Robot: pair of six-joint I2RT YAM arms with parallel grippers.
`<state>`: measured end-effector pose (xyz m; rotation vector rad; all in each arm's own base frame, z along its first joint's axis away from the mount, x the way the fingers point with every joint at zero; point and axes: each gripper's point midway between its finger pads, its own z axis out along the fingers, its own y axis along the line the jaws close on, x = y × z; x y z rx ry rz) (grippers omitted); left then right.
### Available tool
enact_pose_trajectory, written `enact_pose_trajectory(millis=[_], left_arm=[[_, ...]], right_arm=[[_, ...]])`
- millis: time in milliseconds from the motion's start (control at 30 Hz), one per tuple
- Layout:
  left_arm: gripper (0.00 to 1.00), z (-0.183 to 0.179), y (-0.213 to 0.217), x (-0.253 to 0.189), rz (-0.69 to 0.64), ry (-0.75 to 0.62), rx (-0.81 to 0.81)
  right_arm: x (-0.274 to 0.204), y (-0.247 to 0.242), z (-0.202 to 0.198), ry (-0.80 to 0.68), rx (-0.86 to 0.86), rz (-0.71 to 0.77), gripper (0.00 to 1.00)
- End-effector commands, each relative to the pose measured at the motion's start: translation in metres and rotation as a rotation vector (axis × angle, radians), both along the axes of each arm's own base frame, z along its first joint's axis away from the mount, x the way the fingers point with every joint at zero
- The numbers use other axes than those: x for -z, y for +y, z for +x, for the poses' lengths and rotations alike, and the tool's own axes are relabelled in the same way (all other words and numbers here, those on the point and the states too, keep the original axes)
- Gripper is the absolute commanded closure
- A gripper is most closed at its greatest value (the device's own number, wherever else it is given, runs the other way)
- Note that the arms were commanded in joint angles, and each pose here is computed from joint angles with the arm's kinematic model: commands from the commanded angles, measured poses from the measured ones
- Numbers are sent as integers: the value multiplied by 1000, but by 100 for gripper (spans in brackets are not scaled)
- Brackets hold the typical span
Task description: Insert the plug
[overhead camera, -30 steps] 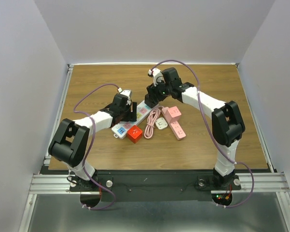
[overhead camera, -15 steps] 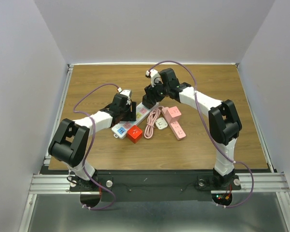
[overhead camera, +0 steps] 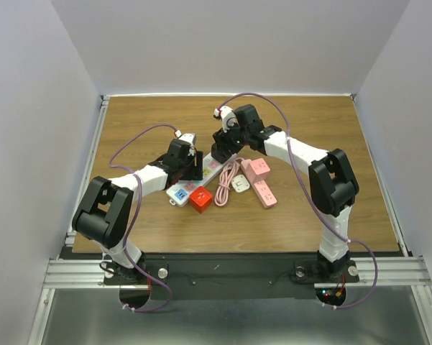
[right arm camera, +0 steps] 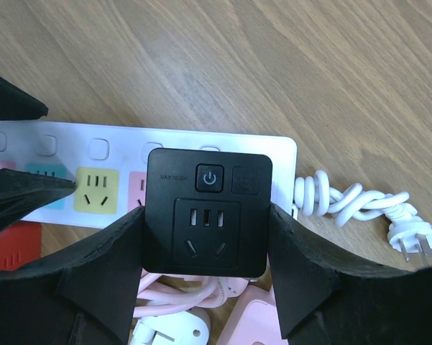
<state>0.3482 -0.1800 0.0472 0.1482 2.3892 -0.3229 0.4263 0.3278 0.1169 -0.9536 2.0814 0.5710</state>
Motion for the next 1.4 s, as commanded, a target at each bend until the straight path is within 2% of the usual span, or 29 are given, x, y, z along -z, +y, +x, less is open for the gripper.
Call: enact_pose_trajectory(millis=[0, 567, 1367], left_arm=[[24, -9, 8, 10, 47, 43, -5], [25, -10, 8, 12, 48, 53, 1], [25, -9, 7, 15, 50, 64, 9]], right_arm=[[6, -3, -3, -36, 8, -39, 100], [53, -36, -24, 25, 81, -162, 100], [102, -41, -62, 115, 94, -262, 100]])
